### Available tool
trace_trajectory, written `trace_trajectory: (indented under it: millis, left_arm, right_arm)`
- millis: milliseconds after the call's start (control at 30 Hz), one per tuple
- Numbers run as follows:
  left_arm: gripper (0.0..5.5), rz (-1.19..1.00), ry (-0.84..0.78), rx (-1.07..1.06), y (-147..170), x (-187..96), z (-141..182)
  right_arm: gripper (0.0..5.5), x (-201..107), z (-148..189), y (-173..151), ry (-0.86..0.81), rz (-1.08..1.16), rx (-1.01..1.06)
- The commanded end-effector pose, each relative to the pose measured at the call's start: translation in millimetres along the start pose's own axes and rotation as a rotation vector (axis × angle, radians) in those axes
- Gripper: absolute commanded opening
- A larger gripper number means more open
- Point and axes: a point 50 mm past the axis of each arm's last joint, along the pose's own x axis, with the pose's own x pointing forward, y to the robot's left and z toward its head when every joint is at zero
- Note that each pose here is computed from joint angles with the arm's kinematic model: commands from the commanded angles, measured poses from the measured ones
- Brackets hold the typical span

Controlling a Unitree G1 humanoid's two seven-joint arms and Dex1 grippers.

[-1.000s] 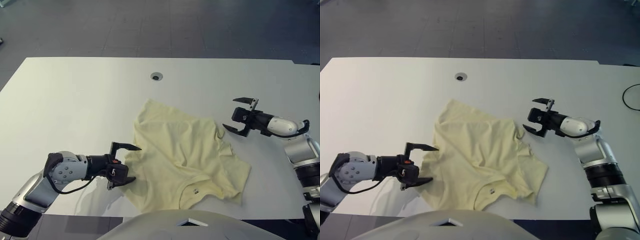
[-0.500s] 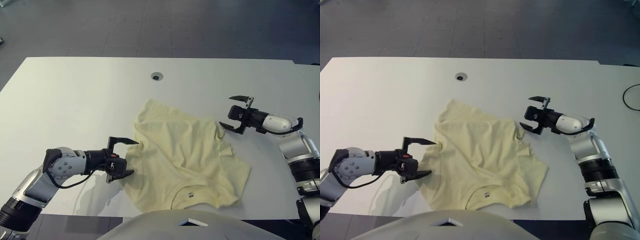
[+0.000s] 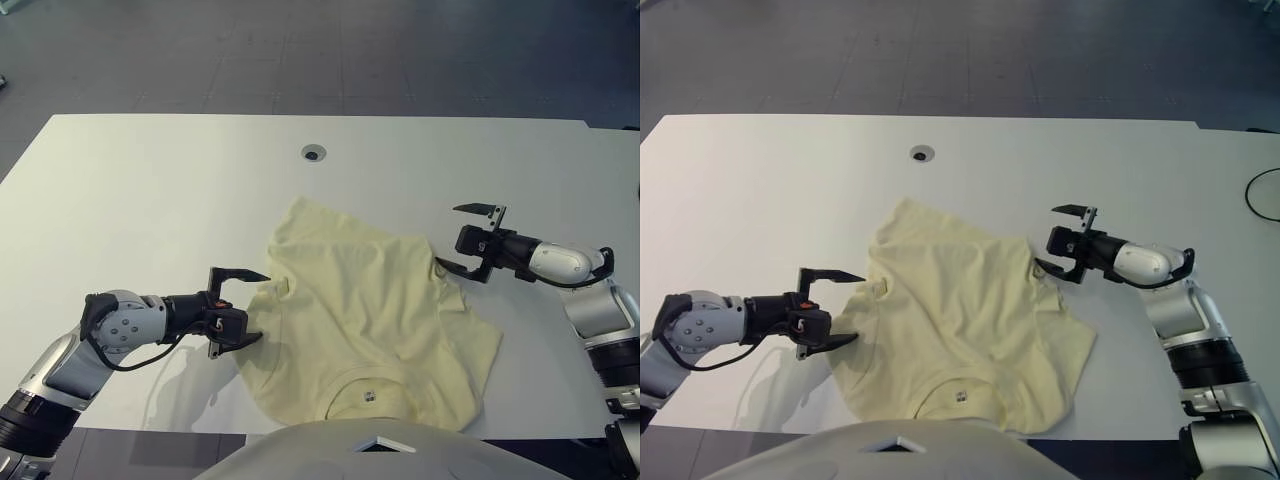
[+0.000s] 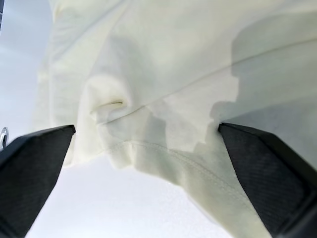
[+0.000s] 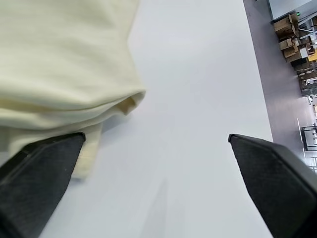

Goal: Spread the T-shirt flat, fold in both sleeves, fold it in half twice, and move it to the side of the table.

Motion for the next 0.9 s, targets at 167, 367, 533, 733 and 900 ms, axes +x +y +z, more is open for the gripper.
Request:
trace_trajectory:
  millis: [167,367,533,733,900]
  left_arm:
    - [5.40,-0.069,0.066,-0.024,-8.1,-1.6,-6.1]
    - [5.40,-0.074,0.057,-0.028,-12.3,0.9,-4.4]
    - [5.40,-0.077,0.047,-0.028,-13.2,4.0,-3.6]
    - [5.40,-0.085,0.040,-0.028,-14.2,6.5,-4.4]
    - [5.40,-0.072,0.043,-0.009,-8.2,8.4,-6.8]
  right_arm:
    - [5.38,-1.3,-16.0,-0.7,0.108,0.024,-0.022]
    - [5.38,19.8,-22.4,-22.1,0.143,-0.009,-0.044]
    - [5.38,61.8,-2.9,-48.2,0.090,-0.045,-0.086]
    - [5.38,105.6,29.5,-66.9,0.061,-0.102,-0.158]
    - [5.38,119.4,34.0,-65.4,0.152,-0.122,-0.271]
